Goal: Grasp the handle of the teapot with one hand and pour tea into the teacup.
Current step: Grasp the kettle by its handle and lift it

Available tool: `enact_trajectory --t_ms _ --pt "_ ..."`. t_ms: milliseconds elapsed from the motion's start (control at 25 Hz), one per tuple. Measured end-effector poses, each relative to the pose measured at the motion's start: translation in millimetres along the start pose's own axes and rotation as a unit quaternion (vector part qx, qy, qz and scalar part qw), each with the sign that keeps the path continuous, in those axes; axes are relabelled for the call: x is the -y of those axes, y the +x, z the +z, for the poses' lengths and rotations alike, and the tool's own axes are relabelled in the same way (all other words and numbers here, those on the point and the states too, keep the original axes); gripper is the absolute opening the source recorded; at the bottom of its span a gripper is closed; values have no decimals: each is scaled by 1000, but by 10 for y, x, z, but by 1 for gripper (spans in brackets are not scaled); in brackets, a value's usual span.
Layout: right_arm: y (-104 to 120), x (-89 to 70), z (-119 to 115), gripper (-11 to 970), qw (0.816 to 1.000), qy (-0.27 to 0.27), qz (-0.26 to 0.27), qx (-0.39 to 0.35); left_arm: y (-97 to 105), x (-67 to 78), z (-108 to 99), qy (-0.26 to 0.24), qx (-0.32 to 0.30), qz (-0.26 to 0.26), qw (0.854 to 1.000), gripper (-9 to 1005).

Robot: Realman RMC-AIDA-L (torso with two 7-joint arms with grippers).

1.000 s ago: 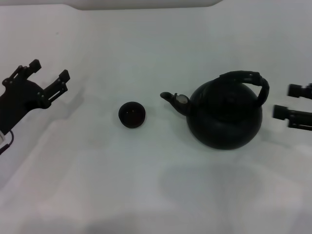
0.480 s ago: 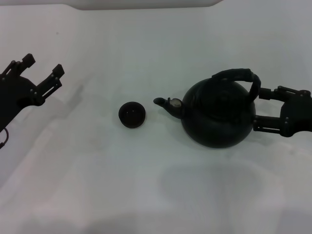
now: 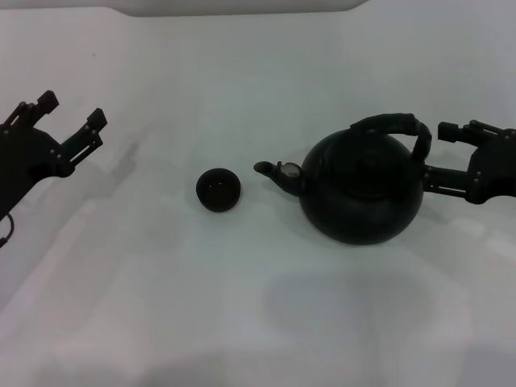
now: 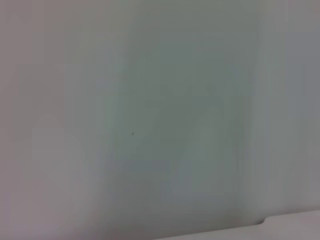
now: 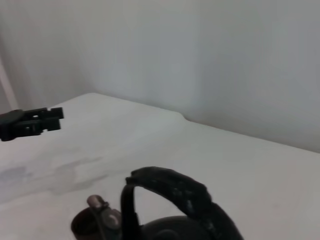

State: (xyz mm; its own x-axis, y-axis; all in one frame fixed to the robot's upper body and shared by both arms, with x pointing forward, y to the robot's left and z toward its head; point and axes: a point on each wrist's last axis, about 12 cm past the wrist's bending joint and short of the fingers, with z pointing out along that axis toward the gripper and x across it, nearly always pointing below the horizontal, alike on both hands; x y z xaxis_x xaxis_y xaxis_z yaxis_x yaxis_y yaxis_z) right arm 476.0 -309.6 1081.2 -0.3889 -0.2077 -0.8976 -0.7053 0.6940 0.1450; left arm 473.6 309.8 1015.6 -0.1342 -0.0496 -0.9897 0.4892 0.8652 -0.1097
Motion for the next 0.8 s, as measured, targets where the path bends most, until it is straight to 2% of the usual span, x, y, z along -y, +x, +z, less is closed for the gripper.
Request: enact_trajectory --t_ms 480,720,800 --pt "-9 2 152 868 1000 23 2 7 -2 -7 -4 0 0 -1 1000 834" --pt "-12 0 150 801 1000 19 1 6 10 -9 -29 -3 -2 -3 1000 835" --pt "-10 0 147 678 1000 20 1 6 10 -11 -30 -4 -2 -3 1000 835"
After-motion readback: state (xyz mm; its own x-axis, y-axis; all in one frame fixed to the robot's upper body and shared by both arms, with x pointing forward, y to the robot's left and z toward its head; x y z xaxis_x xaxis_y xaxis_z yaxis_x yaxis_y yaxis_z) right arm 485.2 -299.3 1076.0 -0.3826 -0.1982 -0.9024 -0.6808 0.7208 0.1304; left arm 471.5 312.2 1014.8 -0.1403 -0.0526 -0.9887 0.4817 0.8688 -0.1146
